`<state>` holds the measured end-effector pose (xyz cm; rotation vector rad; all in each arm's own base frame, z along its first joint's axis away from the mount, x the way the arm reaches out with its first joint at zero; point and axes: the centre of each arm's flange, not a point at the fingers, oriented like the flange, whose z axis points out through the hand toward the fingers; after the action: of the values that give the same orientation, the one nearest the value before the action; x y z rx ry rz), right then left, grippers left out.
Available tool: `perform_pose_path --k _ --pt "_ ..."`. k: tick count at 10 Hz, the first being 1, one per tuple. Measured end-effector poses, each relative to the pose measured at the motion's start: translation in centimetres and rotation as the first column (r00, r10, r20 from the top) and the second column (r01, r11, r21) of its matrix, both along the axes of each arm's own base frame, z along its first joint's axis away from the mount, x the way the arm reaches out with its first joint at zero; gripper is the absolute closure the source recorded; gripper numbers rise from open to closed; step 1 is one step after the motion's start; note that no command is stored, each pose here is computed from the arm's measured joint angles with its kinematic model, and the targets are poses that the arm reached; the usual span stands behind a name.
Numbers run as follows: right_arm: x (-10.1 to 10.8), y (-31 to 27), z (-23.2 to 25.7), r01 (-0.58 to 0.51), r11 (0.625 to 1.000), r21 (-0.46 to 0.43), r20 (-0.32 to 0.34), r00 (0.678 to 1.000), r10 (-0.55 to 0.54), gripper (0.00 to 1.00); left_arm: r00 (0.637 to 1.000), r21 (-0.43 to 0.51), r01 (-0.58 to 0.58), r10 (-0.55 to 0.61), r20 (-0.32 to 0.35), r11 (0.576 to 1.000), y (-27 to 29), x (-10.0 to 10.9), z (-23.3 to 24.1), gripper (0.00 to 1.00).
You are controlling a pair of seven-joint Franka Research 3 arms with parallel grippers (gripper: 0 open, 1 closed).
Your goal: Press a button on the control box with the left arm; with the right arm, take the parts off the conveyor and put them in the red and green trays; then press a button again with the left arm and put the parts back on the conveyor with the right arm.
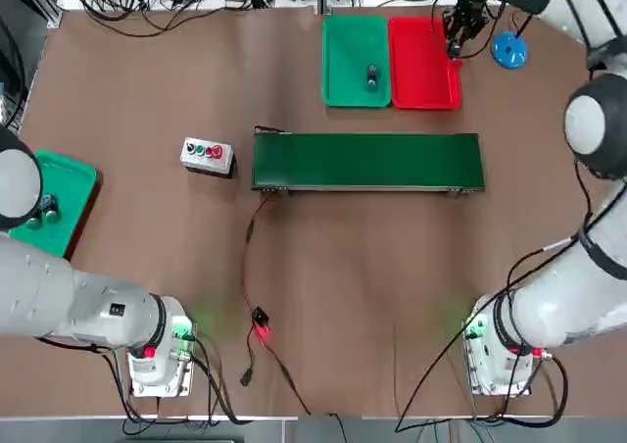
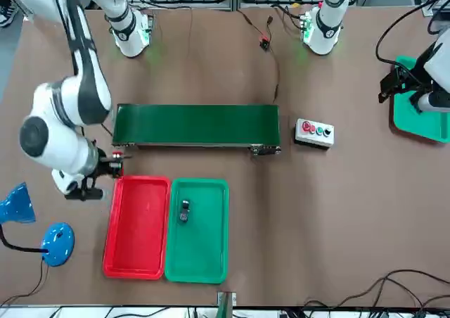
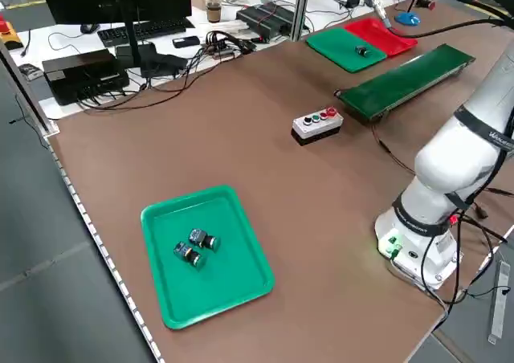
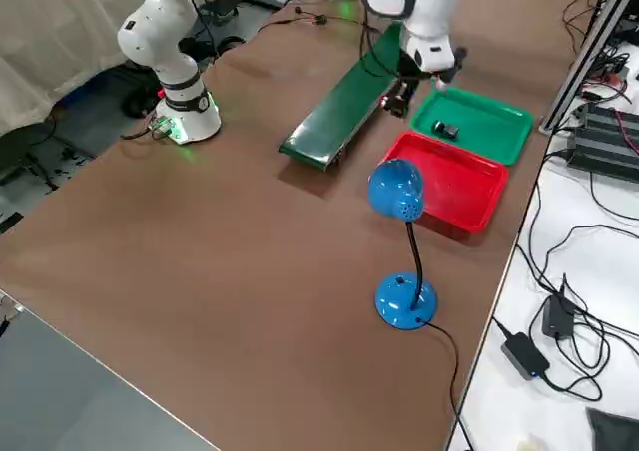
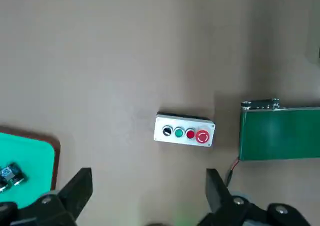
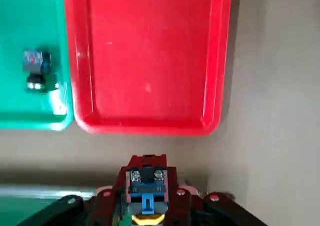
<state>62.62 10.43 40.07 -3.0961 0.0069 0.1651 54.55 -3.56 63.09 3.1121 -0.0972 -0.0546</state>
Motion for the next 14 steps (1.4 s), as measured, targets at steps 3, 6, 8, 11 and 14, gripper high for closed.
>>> perform_pose_path --k 3,6,8,11,14 --pt "-5.7 -0.8 -1.5 0.004 1.0 0.001 -0.034 0.999 -0.004 0.66 1.0 0.0 0.002 -0.002 0.0 1.0 -0.1 0.0 0.0 0.0" --pt "-10.3 -1.8 -6.8 0.016 1.0 0.0 -0.005 1.0 -0.016 0.66 1.0 0.0 0.001 -0.001 0.0 1.0 0.0 0.0 0.0 0.0" --pt "-12.0 -1.4 -9.3 0.006 1.0 -0.003 0.0 1.0 -0.006 0.66 1.0 0.0 -0.002 0.002 0.0 1.0 0.1 0.0 0.0 0.0" --pt "-13.8 -1.3 -11.7 0.001 1.0 -0.007 0.011 1.0 -0.001 0.66 1.0 0.0 -0.001 0.001 0.0 1.0 0.1 0.0 0.0 0.0" --pt "-14.9 -1.2 -13.2 -0.003 1.0 -0.008 0.023 1.0 0.003 0.66 1.0 0.0 -0.001 0.001 0.0 1.0 0.1 0.0 0.0 0.0"
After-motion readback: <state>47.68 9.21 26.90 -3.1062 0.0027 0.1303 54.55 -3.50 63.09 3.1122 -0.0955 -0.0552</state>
